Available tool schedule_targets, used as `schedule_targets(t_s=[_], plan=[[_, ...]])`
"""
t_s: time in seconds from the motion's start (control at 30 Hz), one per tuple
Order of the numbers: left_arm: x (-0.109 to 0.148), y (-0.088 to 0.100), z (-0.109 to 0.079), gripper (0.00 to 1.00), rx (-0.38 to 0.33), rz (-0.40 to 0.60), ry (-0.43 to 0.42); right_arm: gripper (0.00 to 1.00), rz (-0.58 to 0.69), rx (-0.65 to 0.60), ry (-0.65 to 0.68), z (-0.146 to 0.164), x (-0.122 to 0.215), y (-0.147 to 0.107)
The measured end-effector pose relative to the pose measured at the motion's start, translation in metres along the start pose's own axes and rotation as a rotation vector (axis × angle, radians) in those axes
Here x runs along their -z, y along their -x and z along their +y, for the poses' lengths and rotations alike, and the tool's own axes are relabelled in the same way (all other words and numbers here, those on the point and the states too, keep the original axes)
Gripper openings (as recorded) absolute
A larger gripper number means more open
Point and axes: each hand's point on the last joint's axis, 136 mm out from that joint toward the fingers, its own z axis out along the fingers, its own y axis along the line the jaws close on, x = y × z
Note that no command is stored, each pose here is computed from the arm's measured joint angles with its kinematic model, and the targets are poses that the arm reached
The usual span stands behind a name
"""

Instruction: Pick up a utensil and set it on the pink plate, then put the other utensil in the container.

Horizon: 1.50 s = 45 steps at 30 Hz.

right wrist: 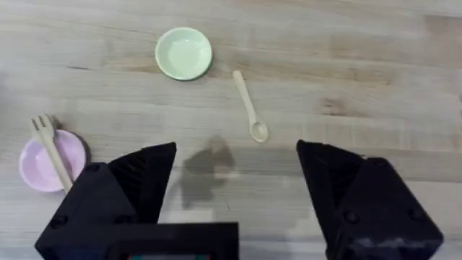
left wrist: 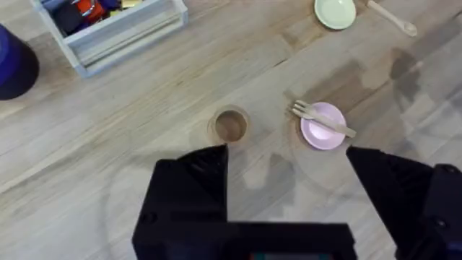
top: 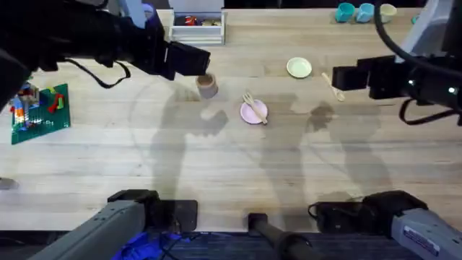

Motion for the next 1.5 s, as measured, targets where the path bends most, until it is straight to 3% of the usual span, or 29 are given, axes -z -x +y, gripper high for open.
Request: schedule_targets(t_s=[0.27, 0.5, 0.7, 0.87, 1.13, 1.37, 1.5], plan=[[0.011, -0.014, 0.035, 0.992, 0.059, -0.037, -0.057, 0.996, 0.031, 0.001, -0.035, -0.014, 0.001, -0.008], [0.029, -0.014, 0.062, 0.991, 0.014, -0.134, -0.055, 0.997, 0.031, 0.016, -0.035, -0.014, 0.001, -0.008], [0.010, -0.028, 0.090, 0.993, 0.037, -0.108, -0.087, 0.996, 0.032, 0.019, -0.035, -0.014, 0.001, -0.008], [-0.012, -0.044, 0.101, 0.993, 0.051, -0.066, -0.141, 0.996, 0.051, 0.022, -0.035, -0.015, 0.003, -0.012], [-0.036, -0.060, 0.115, 0.993, -0.031, -0.047, -0.180, 0.996, 0.041, 0.024, -0.035, -0.015, 0.006, -0.007], [-0.055, -0.057, 0.143, 0.992, -0.125, -0.085, -0.136, 0.996, 0.058, -0.002, -0.061, -0.026, 0.004, -0.010], [-0.056, -0.059, 0.141, 0.993, -0.153, -0.086, -0.147, 0.997, 0.076, -0.012, -0.073, -0.030, 0.000, -0.012]])
